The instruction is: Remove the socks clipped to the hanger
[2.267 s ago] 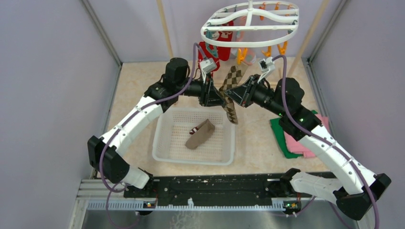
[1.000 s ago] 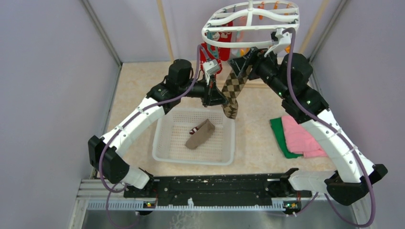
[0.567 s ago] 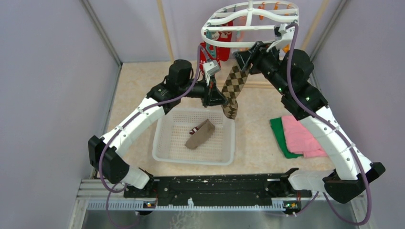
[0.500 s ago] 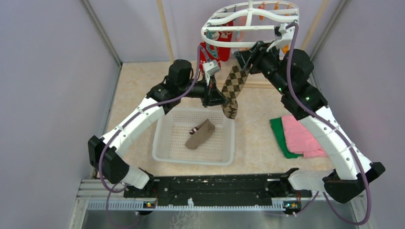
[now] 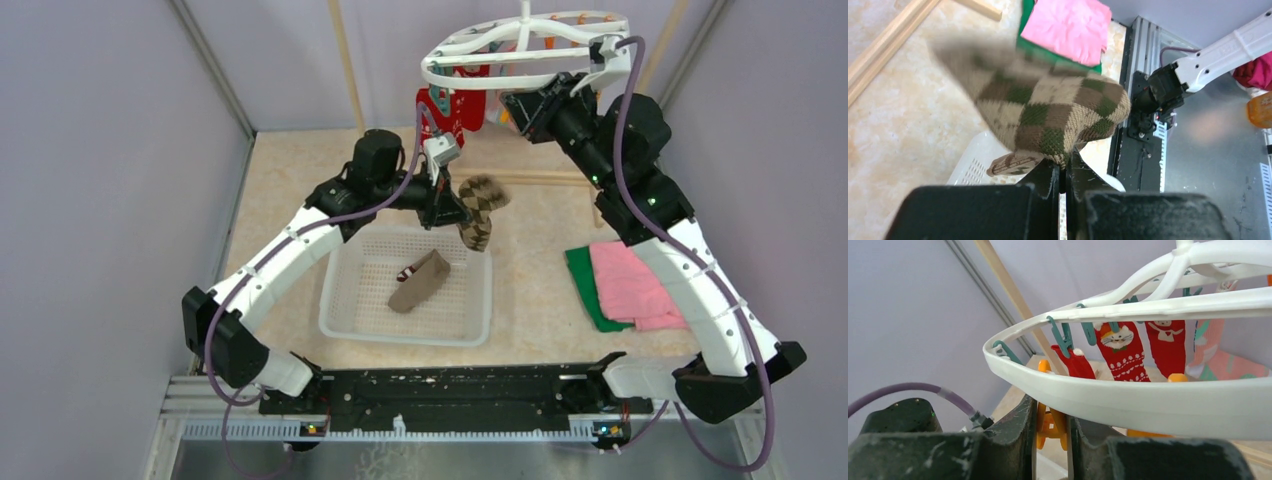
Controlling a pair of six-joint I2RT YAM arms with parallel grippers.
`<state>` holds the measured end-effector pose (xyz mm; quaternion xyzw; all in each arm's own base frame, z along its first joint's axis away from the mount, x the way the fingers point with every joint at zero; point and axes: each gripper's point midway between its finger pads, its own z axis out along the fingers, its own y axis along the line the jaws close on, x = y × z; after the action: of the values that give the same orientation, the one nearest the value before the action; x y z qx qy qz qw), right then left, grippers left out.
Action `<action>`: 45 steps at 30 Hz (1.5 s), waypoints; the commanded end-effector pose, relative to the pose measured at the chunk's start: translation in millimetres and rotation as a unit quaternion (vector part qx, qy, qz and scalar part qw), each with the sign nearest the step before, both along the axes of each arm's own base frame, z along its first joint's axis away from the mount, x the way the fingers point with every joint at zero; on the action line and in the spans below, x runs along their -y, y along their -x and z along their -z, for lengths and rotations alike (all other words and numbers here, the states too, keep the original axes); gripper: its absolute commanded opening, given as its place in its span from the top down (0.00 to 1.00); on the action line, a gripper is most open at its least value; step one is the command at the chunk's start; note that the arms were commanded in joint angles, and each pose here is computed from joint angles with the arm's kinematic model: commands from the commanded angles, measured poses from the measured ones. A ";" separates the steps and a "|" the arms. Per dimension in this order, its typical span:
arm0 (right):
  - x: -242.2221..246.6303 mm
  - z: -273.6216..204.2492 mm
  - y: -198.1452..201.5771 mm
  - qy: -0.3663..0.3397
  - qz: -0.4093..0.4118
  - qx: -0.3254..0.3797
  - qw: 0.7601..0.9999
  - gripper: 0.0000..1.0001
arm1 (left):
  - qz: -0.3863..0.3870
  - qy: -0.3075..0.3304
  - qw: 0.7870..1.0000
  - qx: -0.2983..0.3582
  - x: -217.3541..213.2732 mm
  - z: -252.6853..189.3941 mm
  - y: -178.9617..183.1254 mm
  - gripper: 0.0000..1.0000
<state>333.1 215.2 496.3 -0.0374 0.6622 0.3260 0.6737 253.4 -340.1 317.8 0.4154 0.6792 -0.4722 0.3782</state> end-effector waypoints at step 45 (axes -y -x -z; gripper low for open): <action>130.8 53.9 78.2 0.013 0.140 -0.048 0.989 0.12 | -0.149 -0.056 0.978 0.136 -26.3 -26.9 -72.8 0.06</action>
<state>266.6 83.5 449.8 0.0614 0.6946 0.2041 0.6871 292.1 -291.3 302.7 0.4197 0.7316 -0.2913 0.4513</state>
